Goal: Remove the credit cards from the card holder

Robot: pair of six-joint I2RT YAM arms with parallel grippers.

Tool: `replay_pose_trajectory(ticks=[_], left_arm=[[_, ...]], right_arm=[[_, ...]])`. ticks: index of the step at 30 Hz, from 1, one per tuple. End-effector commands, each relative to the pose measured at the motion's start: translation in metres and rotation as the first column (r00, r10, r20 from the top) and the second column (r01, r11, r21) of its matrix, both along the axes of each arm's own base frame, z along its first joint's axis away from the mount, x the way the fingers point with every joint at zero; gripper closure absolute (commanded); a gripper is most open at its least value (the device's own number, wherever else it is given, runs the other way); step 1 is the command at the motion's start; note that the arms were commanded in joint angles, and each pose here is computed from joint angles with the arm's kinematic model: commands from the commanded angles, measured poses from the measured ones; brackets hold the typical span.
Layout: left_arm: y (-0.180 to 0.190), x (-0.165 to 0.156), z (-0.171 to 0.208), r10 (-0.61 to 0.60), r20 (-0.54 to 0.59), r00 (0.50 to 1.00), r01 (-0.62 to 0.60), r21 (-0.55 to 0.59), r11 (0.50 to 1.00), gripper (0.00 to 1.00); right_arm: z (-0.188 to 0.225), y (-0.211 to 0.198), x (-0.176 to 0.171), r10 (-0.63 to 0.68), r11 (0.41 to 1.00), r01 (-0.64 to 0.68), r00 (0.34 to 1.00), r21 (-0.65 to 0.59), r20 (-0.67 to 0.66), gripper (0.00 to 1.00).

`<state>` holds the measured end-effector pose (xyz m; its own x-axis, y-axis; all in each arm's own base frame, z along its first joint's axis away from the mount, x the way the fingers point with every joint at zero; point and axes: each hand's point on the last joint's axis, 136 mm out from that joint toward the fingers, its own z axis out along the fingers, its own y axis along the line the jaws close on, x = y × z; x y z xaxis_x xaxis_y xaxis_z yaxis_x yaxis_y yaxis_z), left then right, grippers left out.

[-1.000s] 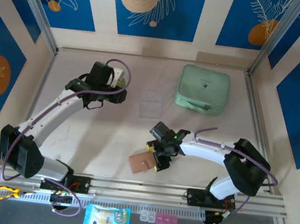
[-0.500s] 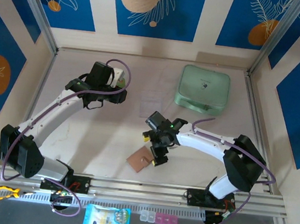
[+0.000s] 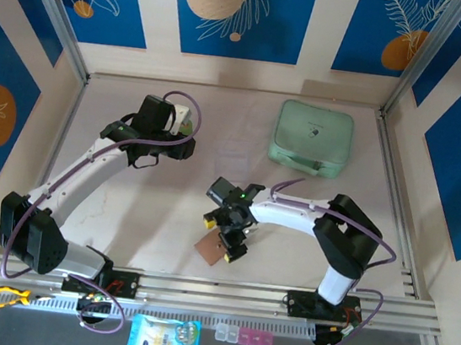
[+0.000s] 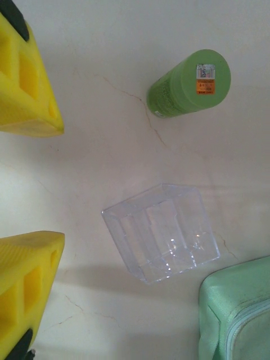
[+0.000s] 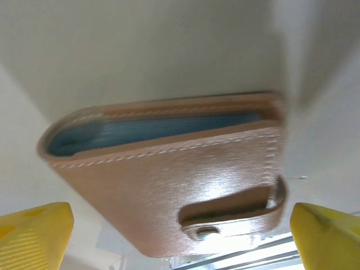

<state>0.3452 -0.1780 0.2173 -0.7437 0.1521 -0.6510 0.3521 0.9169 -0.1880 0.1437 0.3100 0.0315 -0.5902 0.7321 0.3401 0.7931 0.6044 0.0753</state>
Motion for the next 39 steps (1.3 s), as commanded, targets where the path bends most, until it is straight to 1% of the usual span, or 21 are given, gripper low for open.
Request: replay_pose_trajectory(ticks=[1,6,9,15,18,23,27,30,33,36,39], left_arm=[[0.000,-0.002,0.002,-0.012,-0.002,1.000,0.012,-0.012,1.000,0.52],[0.000,-0.002,0.001,-0.013,-0.007,1.000,0.012,-0.012,1.000,0.52],[0.000,-0.002,0.001,-0.014,-0.005,1.000,0.014,-0.011,1.000,0.51],[0.000,-0.002,-0.001,-0.015,-0.013,1.000,0.015,-0.008,1.000,0.51],[0.000,-0.001,-0.002,-0.015,-0.016,1.000,0.015,-0.009,1.000,0.51],[-0.001,-0.001,-0.004,-0.016,-0.022,1.000,0.016,-0.007,1.000,0.51],[0.001,-0.001,-0.003,-0.010,-0.017,1.000,0.010,0.001,1.000,0.50],[0.002,0.000,-0.003,-0.009,-0.016,1.000,0.009,0.005,1.000,0.50],[0.002,0.000,-0.004,-0.007,-0.017,1.000,0.008,0.006,1.000,0.50],[0.002,0.000,-0.006,-0.001,-0.023,1.000,0.001,0.002,1.000,0.50],[-0.002,-0.002,-0.007,-0.004,-0.041,0.999,0.003,-0.025,1.000,0.49]], right_arm=[[0.000,0.009,-0.007,0.076,0.997,-0.076,0.997,0.025,-0.018,0.01],[-0.003,0.007,-0.009,0.105,0.994,-0.105,0.994,-0.002,-0.029,0.01],[-0.010,0.004,-0.014,0.095,0.995,-0.096,0.994,-0.008,-0.049,0.00],[-0.018,0.003,-0.014,0.082,0.997,-0.082,0.996,-0.005,-0.042,0.05],[-0.020,0.002,-0.014,0.086,0.996,-0.087,0.995,-0.013,-0.044,0.06],[-0.017,-0.002,-0.012,0.089,0.996,-0.089,0.996,-0.029,-0.024,0.16],[-0.007,-0.011,-0.006,0.108,0.993,-0.107,0.994,-0.053,0.015,0.19],[0.002,-0.018,-0.002,0.142,0.988,-0.139,0.989,-0.070,0.039,0.19],[0.009,-0.027,0.005,0.207,0.976,-0.200,0.975,-0.085,0.085,0.20],[0.012,-0.035,0.013,0.302,0.953,-0.293,0.944,-0.082,0.132,0.21],[0.011,-0.042,0.018,0.404,0.915,-0.398,0.901,-0.072,0.159,0.22]])
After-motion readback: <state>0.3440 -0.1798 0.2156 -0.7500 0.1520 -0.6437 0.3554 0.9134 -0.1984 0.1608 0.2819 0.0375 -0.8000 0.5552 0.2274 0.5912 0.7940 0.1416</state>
